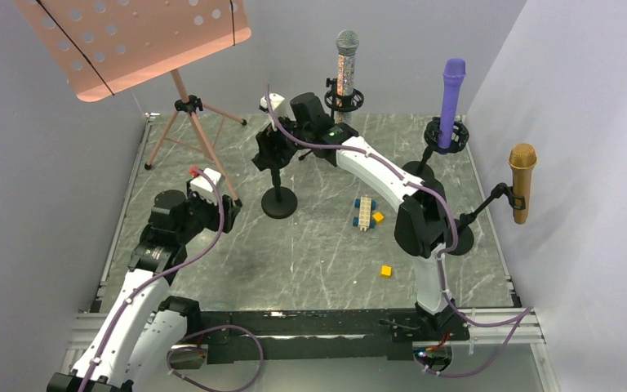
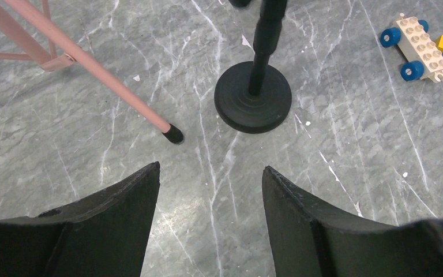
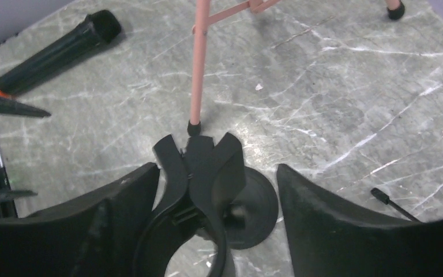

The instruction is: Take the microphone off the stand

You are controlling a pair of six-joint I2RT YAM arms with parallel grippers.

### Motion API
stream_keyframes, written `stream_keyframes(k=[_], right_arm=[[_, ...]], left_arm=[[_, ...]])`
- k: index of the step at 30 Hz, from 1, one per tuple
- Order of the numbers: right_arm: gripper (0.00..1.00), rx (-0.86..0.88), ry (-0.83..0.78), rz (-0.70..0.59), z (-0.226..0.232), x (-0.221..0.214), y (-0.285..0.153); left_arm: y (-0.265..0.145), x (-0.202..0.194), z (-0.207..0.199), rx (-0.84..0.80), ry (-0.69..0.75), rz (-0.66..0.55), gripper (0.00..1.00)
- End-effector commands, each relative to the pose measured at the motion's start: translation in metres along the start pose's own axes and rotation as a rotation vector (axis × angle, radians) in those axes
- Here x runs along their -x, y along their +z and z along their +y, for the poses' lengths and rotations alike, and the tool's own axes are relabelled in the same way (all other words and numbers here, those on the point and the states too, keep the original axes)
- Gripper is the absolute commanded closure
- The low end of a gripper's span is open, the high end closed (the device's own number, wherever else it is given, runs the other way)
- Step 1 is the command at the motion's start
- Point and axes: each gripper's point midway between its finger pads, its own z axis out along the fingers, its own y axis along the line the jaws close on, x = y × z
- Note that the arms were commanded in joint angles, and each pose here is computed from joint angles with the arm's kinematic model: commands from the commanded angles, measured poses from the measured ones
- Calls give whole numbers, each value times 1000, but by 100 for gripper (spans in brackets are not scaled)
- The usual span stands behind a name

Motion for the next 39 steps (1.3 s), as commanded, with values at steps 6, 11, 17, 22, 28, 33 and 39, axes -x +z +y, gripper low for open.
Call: stream_keyframes(k=[6, 11, 17, 22, 28, 33, 39], right_arm=[[0, 71, -128, -204, 45, 82, -83], [1, -26, -257, -327, 54, 112, -141], [6, -327, -337, -554, 34, 145, -223], [8, -582, -242, -629, -3, 163, -269], [16, -674, -94, -598, -53, 156, -276], [19, -699, -8, -537, -95, 136, -274], [19, -601, -23, -540, -109, 133, -253]], left_arm=[[8, 12, -10, -75, -33, -41, 33], [11, 14, -13, -100, -33, -37, 33], [14, 20, -18, -134, -38, -40, 34], [17, 32, -19, -151, -22, -60, 34], [14, 57, -24, -191, 11, -104, 34], [5, 88, -40, -277, 93, -179, 34], [1, 100, -46, -309, 120, -208, 34]])
